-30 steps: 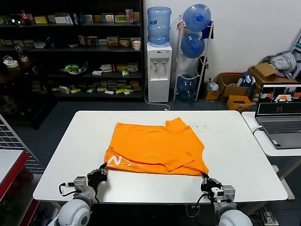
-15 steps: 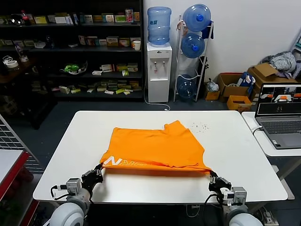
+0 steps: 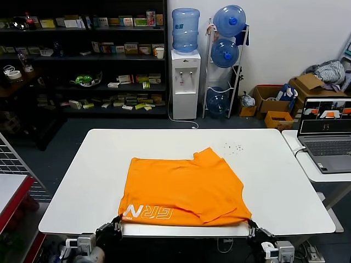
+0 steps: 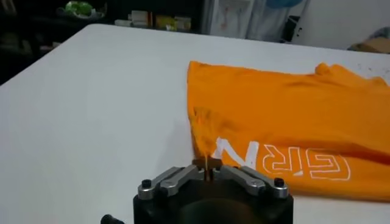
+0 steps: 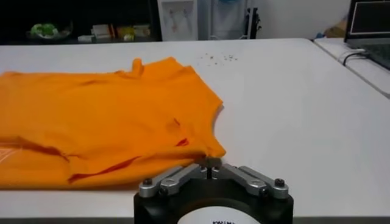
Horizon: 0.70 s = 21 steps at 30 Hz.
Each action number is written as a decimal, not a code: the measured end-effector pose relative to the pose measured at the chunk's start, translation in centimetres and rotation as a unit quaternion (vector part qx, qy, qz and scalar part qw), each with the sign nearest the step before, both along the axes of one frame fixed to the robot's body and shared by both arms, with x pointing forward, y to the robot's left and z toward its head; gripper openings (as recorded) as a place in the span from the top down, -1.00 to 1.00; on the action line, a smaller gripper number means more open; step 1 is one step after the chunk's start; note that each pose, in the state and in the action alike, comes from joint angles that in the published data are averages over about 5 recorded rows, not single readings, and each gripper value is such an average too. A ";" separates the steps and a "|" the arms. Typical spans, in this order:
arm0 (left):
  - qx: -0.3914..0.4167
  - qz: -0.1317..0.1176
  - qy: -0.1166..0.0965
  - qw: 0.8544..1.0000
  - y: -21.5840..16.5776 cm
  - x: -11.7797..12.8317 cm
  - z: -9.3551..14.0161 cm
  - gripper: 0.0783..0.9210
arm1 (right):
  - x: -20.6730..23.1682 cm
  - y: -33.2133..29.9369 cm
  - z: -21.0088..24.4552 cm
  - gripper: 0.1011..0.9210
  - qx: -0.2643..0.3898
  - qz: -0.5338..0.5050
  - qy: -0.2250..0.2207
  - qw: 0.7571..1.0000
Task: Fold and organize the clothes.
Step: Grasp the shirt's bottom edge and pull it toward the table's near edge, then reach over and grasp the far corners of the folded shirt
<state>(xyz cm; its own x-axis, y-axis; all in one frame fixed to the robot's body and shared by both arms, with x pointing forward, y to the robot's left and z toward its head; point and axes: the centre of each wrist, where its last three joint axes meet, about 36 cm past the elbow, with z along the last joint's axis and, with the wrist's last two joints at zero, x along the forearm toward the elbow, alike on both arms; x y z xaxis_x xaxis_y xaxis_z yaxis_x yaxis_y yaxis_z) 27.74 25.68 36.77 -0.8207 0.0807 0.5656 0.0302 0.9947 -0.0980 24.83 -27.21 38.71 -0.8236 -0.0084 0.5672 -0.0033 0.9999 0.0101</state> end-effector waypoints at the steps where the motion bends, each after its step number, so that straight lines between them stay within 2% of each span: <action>1: 0.001 0.000 0.001 1.000 0.0 -0.1 0.0 0.61 | 0.0 -0.1 0.1 0.59 -0.001 0.000 -0.002 1.000; 6: 0.004 0.001 -0.001 1.000 0.3 0.1 0.7 0.26 | 0.7 -0.8 1.2 0.25 -0.003 -0.001 -0.020 1.000; 11: 0.003 0.002 -0.018 1.000 0.8 1.4 1.9 -0.09 | 3.1 -1.7 2.5 -0.11 0.005 0.000 -0.049 0.999; 17: -0.008 0.003 -0.045 0.999 1.0 4.5 2.9 -0.50 | 8.1 -2.5 3.5 -0.53 0.023 -0.006 -0.082 0.996; 21: -0.020 0.001 -0.065 0.998 1.3 7.5 3.3 -0.71 | 12.4 -2.6 3.1 -0.72 0.034 -0.010 -0.093 0.995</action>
<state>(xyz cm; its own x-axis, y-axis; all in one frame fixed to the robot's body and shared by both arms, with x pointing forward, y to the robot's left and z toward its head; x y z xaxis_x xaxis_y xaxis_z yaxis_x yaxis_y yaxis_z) 35.28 26.97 40.06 -0.8875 0.0992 0.4499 0.0430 0.9901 -0.1336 37.27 -29.78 41.83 -0.9144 -0.0238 0.4040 0.0091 0.9968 0.0795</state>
